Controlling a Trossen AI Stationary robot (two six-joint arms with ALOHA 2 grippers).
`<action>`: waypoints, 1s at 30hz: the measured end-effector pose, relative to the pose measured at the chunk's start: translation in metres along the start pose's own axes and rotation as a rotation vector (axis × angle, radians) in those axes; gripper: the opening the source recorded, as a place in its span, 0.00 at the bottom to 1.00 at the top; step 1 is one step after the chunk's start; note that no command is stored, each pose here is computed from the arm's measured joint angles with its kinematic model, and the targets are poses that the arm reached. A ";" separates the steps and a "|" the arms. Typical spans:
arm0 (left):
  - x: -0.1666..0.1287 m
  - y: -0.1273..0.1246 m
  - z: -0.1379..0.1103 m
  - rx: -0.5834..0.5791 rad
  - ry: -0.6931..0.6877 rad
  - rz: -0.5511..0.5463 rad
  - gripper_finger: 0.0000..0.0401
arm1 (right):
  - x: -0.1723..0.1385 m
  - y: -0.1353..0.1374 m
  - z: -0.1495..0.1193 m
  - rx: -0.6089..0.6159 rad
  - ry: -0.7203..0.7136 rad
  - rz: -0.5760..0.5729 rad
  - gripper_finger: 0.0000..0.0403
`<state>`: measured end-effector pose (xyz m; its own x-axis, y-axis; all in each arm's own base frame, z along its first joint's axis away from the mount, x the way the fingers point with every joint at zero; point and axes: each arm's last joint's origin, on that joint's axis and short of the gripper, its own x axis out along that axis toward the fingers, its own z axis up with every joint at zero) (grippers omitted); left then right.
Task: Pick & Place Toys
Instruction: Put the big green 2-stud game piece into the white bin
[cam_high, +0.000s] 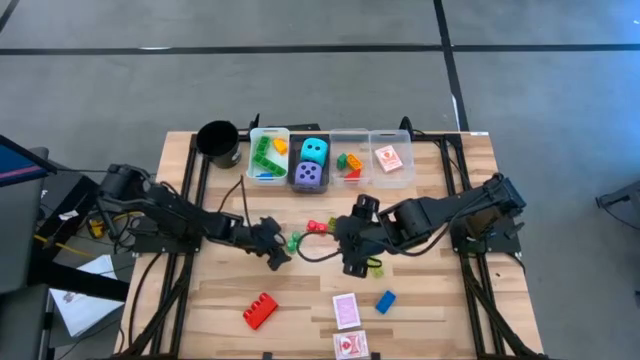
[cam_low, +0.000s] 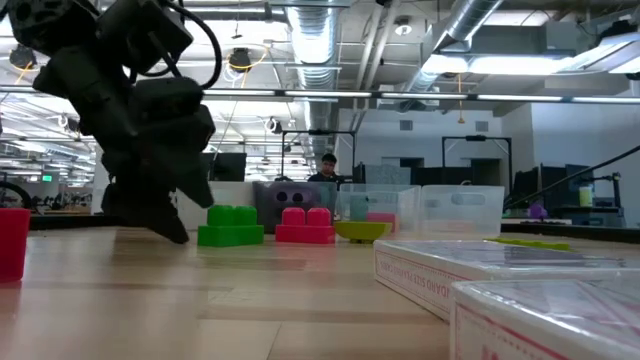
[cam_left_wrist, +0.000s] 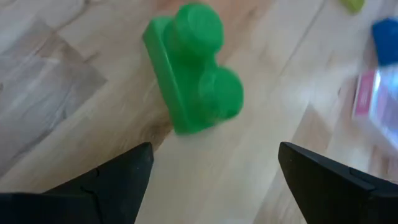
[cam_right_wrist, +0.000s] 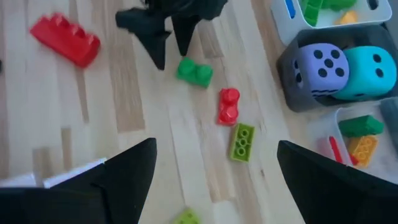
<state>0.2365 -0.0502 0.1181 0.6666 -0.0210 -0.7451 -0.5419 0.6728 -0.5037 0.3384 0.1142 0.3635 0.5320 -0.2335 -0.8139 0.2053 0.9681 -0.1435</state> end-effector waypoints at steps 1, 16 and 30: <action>0.002 0.000 0.000 -0.014 -0.016 0.001 0.85 | 0.000 0.000 -0.001 -0.023 0.009 -0.003 0.81; 0.008 -0.006 0.012 -0.029 -0.231 0.116 0.85 | 0.003 -0.007 0.002 -0.070 0.015 -0.012 0.81; 0.033 -0.023 0.001 0.161 -0.261 0.211 0.85 | 0.010 -0.023 0.008 0.032 0.013 -0.045 0.81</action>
<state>0.2716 -0.0655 0.1050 0.6685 0.3057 -0.6779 -0.6072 0.7507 -0.2603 0.3458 0.0885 0.3634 0.5106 -0.2757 -0.8144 0.2552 0.9531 -0.1627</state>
